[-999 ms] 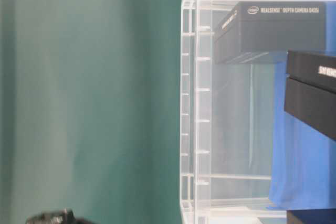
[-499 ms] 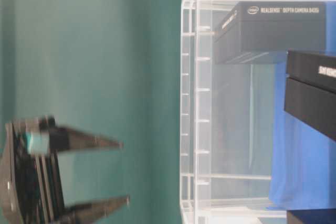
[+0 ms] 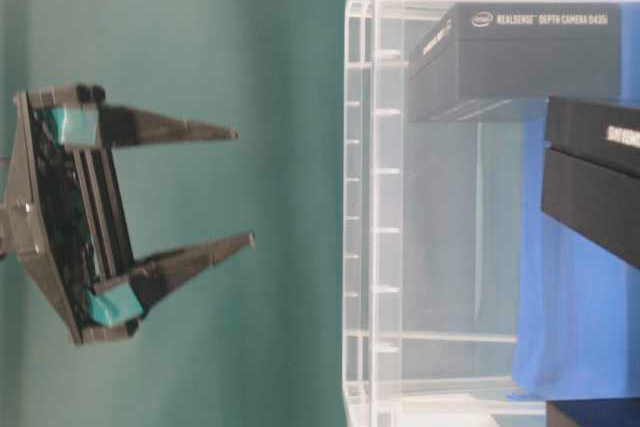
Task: Take the box out of the case with the left arm.
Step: 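Move the open left gripper over the right black box in the case, then lower the left gripper around the right box and close on it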
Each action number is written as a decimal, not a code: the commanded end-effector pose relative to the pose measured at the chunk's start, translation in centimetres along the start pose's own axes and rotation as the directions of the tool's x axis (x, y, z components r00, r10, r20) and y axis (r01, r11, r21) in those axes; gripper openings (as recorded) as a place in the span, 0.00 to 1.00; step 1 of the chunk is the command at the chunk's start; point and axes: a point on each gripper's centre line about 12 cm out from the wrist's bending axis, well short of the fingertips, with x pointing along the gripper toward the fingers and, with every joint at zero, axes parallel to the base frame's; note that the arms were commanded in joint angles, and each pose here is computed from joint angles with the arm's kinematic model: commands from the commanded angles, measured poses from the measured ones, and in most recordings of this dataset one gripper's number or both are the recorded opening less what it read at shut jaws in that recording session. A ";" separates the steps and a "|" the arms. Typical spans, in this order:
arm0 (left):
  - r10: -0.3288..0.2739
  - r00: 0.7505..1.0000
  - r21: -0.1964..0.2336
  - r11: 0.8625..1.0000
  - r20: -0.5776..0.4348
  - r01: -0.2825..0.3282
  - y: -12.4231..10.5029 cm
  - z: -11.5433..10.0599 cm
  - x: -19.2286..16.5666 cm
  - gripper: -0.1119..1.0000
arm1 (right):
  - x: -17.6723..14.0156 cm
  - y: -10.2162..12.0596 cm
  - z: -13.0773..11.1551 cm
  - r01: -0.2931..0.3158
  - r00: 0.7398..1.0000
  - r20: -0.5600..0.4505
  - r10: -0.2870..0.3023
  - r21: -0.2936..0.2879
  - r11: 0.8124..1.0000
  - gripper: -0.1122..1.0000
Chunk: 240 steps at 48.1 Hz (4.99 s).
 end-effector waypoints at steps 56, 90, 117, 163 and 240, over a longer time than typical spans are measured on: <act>-0.078 0.997 0.007 0.997 0.022 0.078 -4.4 1.8 5.5 0.97 | -0.3 0.0 0.2 0.000 1.000 0.016 0.000 -0.002 1.000 0.10; -0.074 0.997 0.007 0.997 0.021 0.074 -4.4 1.8 5.6 0.97 | -0.2 0.0 0.1 0.000 1.000 0.014 0.000 -0.002 1.000 0.10; -0.059 0.998 0.007 0.998 0.016 0.059 -4.1 1.7 6.1 0.97 | -0.2 0.0 0.1 -0.001 1.000 0.012 0.001 -0.002 1.000 0.10; -0.113 0.992 -0.008 0.994 0.062 0.113 -3.3 2.8 10.4 0.97 | -0.3 -0.1 0.1 0.000 1.000 0.019 0.001 -0.002 1.000 0.10; -0.114 0.992 -0.011 0.993 0.048 0.115 -3.0 2.0 14.7 0.67 | -0.3 -0.1 0.1 0.000 1.000 0.019 0.001 0.000 1.000 0.10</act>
